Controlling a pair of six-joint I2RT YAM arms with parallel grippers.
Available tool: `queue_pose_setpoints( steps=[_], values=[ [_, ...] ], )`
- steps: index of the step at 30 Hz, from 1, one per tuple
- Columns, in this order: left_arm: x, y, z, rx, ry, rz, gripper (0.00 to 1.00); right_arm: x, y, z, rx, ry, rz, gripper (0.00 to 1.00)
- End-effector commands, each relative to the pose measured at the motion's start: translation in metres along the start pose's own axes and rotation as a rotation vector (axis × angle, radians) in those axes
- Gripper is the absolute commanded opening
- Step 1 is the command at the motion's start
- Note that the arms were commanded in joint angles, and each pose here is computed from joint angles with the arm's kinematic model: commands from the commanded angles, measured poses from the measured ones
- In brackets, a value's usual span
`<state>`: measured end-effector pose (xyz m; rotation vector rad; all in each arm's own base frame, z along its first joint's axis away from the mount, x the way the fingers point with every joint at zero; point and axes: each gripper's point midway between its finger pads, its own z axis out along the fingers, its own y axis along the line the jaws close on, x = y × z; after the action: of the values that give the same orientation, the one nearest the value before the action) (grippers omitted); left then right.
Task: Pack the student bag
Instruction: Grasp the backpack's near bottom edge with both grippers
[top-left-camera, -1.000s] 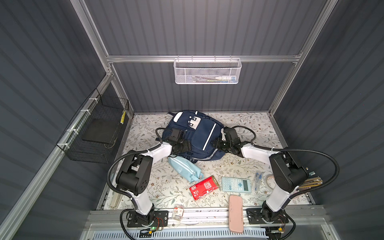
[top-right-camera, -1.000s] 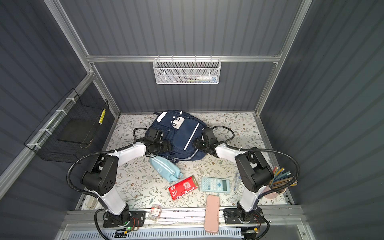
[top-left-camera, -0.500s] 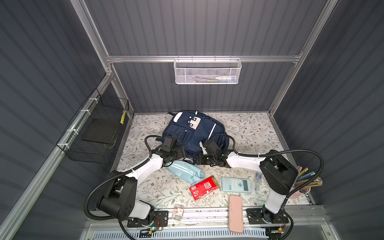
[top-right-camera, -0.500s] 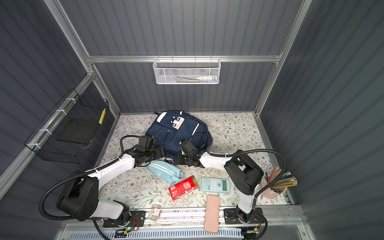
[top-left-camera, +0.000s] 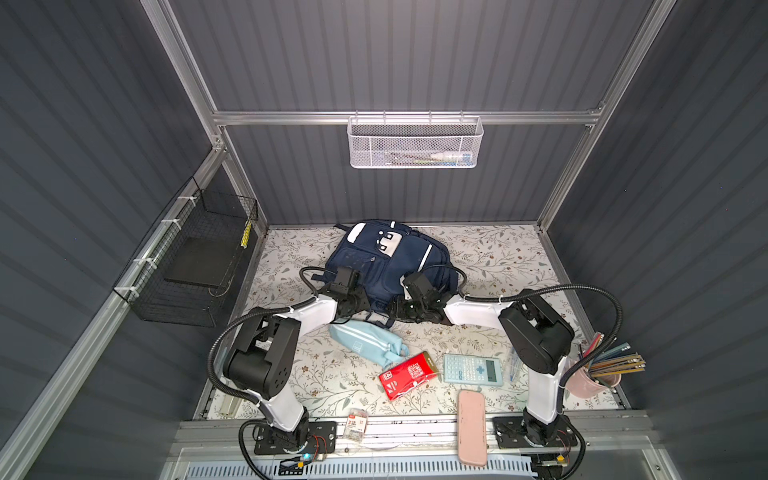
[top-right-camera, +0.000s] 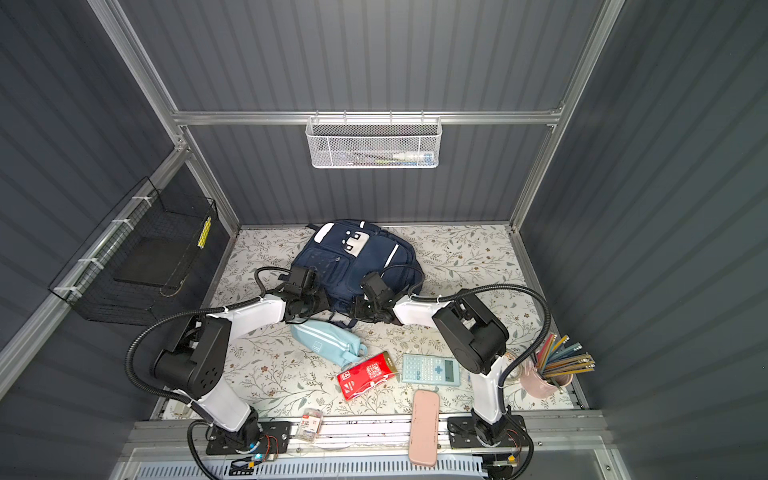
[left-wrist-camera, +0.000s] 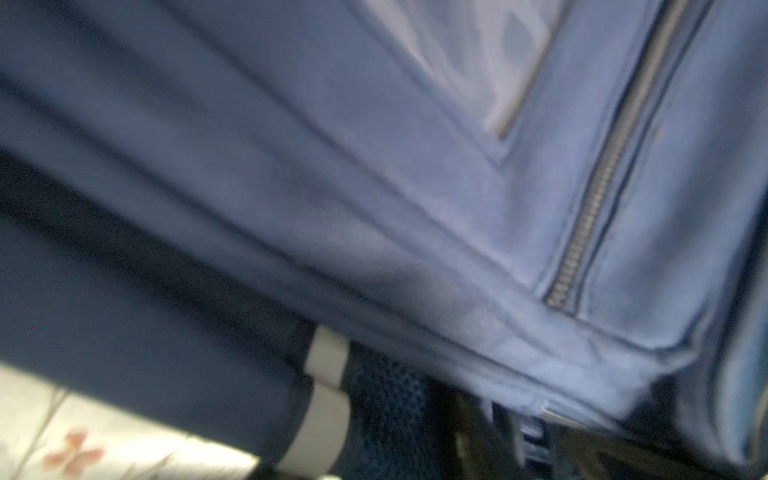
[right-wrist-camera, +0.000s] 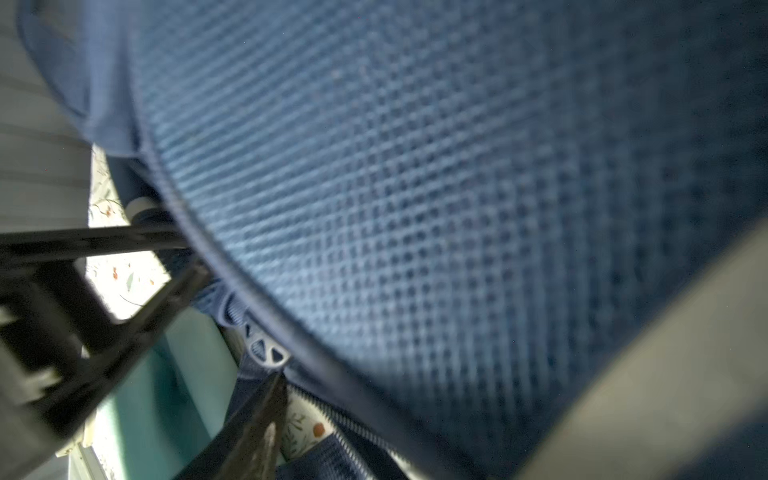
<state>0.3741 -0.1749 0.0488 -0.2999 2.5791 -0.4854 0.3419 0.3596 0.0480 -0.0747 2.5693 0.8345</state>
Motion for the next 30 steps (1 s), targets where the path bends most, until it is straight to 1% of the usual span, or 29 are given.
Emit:
queue_pose_setpoints(
  steps=[1, 4, 7, 9, 12, 17, 20, 24, 27, 28, 30],
  values=[
    [-0.021, -0.032, -0.012, 0.092, -0.048, 0.009, 0.12, -0.016, 0.004, -0.022, 0.01, -0.08, -0.005, 0.65],
    [-0.028, -0.049, -0.021, 0.154, -0.045, -0.012, 0.0, -0.026, 0.001, -0.051, 0.028, -0.158, -0.026, 0.65],
    [-0.029, -0.068, -0.023, 0.237, -0.015, -0.044, 0.0, -0.027, 0.004, -0.073, -0.007, -0.202, -0.057, 0.62],
    [-0.031, -0.08, -0.026, 0.306, -0.005, -0.082, 0.0, -0.021, 0.006, -0.078, -0.027, -0.197, -0.074, 0.6],
    [-0.037, -0.095, -0.034, 0.367, -0.003, -0.106, 0.0, -0.009, 0.005, -0.074, -0.053, -0.166, -0.103, 0.56],
    [-0.042, -0.106, -0.043, 0.412, -0.006, -0.124, 0.0, 0.007, 0.027, -0.059, -0.118, -0.124, -0.189, 0.53],
    [-0.043, -0.112, -0.05, 0.431, -0.009, -0.128, 0.0, 0.006, 0.03, -0.049, -0.08, -0.128, -0.211, 0.53],
    [-0.04, -0.119, -0.062, 0.446, -0.008, -0.113, 0.0, -0.013, 0.016, -0.034, 0.054, -0.166, -0.184, 0.57],
    [-0.035, -0.118, -0.065, 0.454, 0.004, -0.124, 0.0, -0.026, 0.013, -0.023, 0.136, -0.187, -0.215, 0.58],
    [-0.032, -0.118, -0.065, 0.46, 0.009, -0.129, 0.0, -0.029, 0.015, -0.02, 0.139, -0.192, -0.222, 0.58],
    [-0.029, -0.117, -0.067, 0.466, 0.012, -0.14, 0.0, -0.035, 0.013, -0.013, 0.171, -0.206, -0.219, 0.53]
  ],
)
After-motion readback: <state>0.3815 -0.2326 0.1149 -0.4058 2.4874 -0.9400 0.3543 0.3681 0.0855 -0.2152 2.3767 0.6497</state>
